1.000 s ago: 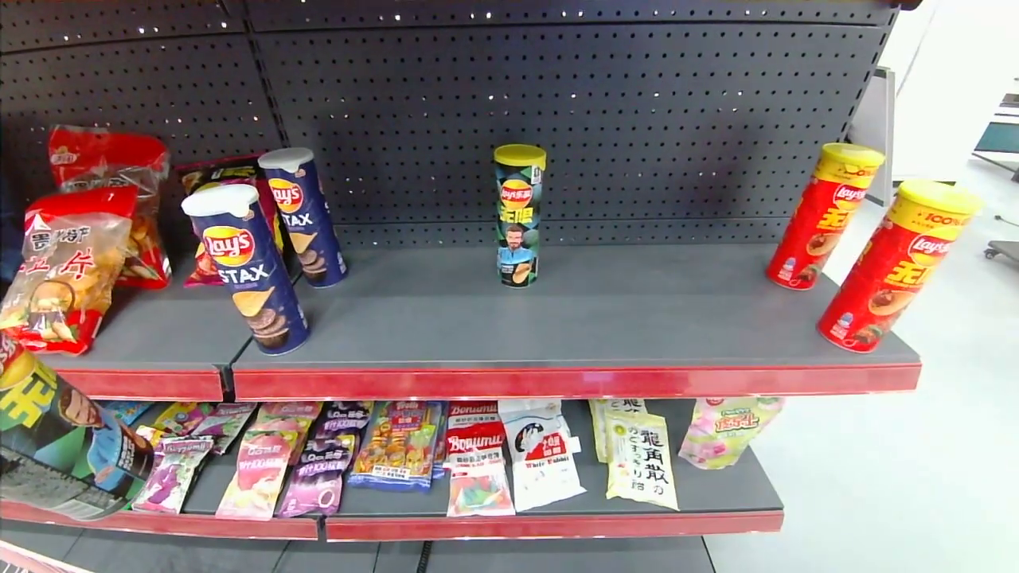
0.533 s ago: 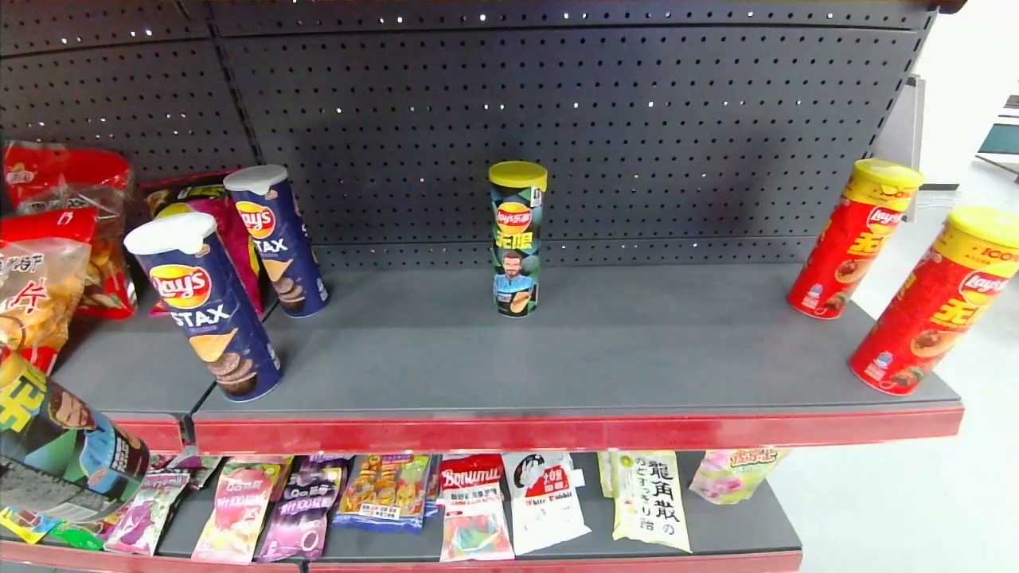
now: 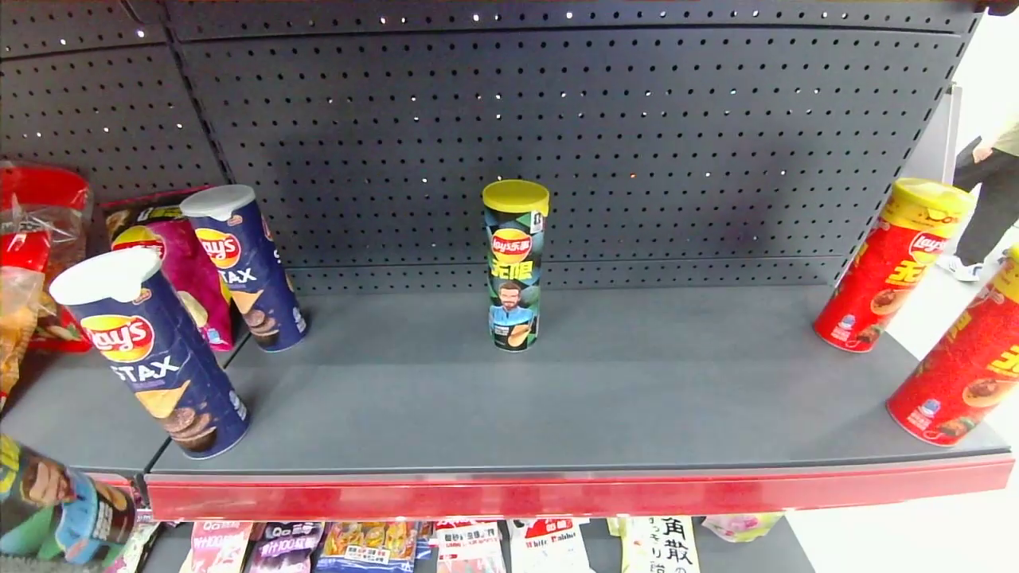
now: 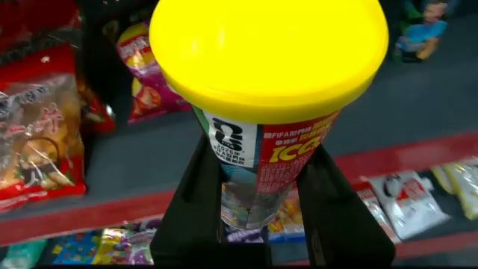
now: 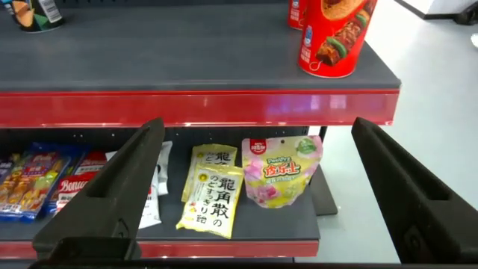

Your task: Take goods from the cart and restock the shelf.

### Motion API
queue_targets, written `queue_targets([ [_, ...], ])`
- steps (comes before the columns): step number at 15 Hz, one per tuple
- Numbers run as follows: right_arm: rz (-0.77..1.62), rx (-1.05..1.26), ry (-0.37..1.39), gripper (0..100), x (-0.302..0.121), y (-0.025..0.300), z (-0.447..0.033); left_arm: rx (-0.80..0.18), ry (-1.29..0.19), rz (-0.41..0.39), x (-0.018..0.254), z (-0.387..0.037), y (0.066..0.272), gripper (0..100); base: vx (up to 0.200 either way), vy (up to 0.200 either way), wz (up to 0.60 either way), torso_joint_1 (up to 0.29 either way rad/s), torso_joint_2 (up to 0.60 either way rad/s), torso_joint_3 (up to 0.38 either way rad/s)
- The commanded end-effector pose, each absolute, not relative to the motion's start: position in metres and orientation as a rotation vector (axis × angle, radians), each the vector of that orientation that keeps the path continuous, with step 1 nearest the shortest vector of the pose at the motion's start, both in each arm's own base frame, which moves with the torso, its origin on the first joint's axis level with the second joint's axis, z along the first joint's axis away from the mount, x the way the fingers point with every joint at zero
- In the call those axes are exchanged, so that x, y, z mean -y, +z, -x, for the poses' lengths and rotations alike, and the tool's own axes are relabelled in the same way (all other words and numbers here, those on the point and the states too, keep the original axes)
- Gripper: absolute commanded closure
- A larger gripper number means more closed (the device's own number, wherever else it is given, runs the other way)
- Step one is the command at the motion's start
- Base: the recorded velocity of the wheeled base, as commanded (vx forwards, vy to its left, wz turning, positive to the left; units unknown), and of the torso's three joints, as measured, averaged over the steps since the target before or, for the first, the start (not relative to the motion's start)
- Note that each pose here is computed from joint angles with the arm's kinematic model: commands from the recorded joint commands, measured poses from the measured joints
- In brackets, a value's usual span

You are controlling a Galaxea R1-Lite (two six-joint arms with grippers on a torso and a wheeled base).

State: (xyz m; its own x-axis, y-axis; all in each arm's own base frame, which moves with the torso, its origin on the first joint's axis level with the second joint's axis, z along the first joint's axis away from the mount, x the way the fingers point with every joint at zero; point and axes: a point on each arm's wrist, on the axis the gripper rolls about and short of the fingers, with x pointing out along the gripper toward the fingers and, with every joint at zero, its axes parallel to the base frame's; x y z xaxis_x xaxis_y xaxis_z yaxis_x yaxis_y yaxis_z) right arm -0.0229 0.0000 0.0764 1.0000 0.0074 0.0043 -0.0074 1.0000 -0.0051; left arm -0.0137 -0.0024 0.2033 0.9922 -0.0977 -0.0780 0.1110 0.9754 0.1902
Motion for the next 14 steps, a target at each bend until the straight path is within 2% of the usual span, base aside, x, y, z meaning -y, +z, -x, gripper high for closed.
queue_targets([
  [1,0.005,0.003,0.009,0,0.0,0.076,0.023,0.005,-0.239,-0.191,0.002,0.055,0.201,100,0.0,0.0,0.0,0.0,0.0,0.0],
  [2,0.003,0.005,0.008,0,0.0,0.076,0.023,-0.027,-0.351,-0.183,-0.001,0.073,0.201,100,0.0,0.0,0.0,0.0,0.0,0.0],
  [3,0.003,0.005,0.008,0,0.0,0.076,0.023,-0.041,-0.397,-0.181,-0.003,0.079,0.2,100,0.0,0.0,0.0,0.0,0.0,0.0],
  [6,0.023,0.006,0.017,0,0.0,0.076,0.023,-0.036,-0.394,-0.18,-0.005,0.081,0.2,100,0.0,0.0,0.0,0.0,0.0,0.0],
  [7,0.039,0.018,0.07,0,-0.001,0.077,0.023,-0.037,-0.349,-0.181,-0.006,0.081,0.198,100,0.0,0.0,0.0,0.0,0.0,0.0],
  [8,0.04,0.068,0.143,0,-0.003,0.119,0.027,-0.03,-0.312,-0.149,-0.007,0.082,0.198,100,0.0,0.0,0.0,0.0,0.0,0.0],
  [9,-0.018,0.041,0.152,0,-0.003,0.182,0.011,-0.016,-0.305,-0.115,-0.007,0.083,0.197,100,0.0,0.0,0.0,0.0,0.0,0.0],
  [10,-0.037,0.03,0.186,0,-0.004,0.207,0.0,-0.017,-0.31,-0.115,-0.007,0.083,0.194,100,0.0,0.0,0.0,0.0,0.0,0.0],
  [11,0.001,0.014,0.236,0,-0.005,0.207,-0.005,-0.023,-0.321,-0.114,-0.007,0.081,0.191,100,0.0,0.0,0.0,0.0,0.0,0.0],
  [12,0.133,-0.032,0.399,0,-0.008,0.204,-0.018,-0.023,-0.34,-0.125,-0.007,0.077,0.187,100,0.0,0.0,0.0,0.0,0.0,0.0],
  [14,0.127,-0.092,0.489,0,-0.015,0.22,-0.051,-0.046,-0.334,-0.126,-0.006,0.073,0.184,100,0.0,0.0,0.0,0.0,0.0,0.0],
])
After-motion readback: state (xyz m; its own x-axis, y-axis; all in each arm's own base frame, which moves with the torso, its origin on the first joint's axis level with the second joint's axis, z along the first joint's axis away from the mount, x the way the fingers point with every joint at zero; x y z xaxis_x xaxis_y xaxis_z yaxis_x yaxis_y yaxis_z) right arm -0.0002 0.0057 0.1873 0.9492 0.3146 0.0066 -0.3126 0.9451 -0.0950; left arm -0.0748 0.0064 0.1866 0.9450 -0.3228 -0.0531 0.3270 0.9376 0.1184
